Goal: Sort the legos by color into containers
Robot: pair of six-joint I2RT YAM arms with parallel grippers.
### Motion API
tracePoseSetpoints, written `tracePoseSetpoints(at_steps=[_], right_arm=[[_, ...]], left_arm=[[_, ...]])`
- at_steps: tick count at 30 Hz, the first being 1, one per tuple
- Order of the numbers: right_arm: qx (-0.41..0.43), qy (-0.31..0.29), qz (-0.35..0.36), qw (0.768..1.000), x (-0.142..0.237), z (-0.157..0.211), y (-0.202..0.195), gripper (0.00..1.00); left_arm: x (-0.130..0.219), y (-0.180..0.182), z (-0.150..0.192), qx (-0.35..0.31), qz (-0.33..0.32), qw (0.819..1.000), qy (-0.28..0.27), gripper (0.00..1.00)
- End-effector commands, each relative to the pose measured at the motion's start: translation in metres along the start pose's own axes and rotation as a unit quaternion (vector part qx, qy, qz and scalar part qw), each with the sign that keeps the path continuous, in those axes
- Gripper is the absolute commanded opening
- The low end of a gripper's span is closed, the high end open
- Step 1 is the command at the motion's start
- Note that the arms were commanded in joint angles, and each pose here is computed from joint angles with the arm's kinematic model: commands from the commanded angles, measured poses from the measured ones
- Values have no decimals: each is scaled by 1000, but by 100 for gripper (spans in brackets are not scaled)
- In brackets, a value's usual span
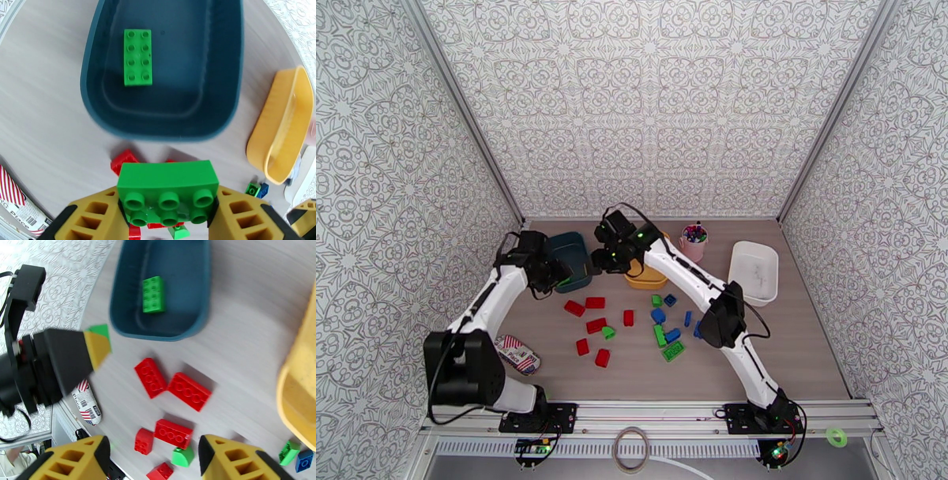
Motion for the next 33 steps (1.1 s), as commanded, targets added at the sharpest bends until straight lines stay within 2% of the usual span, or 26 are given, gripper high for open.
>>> tracePoseSetpoints(at_steps=[1,9,16,18,21,23,27,33], right_arm=[[-7,11,-7,1000,7,3,-3,64],[-14,17,10,1000,13,8,-19,64],[-20,16,20,999,18,6,-31,65],[-20,14,22,999,19,6,-32,65],[-19,14,28,999,20,7,-34,67],[-19,14,32,999,21,9,-35,67],[-20,15,41,999,25,15,-38,68],[-20,17,70,997,38,29,-45,67]], left_arm=[[-4,-11,-18,-7,8,1000,1,45],[-31,-25,-41,-8,1,1000,13,44],[-48,-30,-46,-8,-4,1000,28,46],[-51,-31,-47,-8,-5,999,31,52],[-49,-32,-48,-11,-9,1000,28,76],[-45,-33,-49,-12,-10,1000,23,84],[-33,-34,-47,-16,-7,1000,13,89],[-7,-33,-31,-27,-1,1000,-6,89]])
Point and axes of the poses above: each hand's point on the last joint's axis, 136 mm out from that joint toward the fingers, its own x axis back along the fingers, its own y axis along the line the jaws close on, z = x × y, the point moved 2 cm from there along x, back along the fingers, and after that the axes turned 14 degrees about x, right-handed, at the moved point
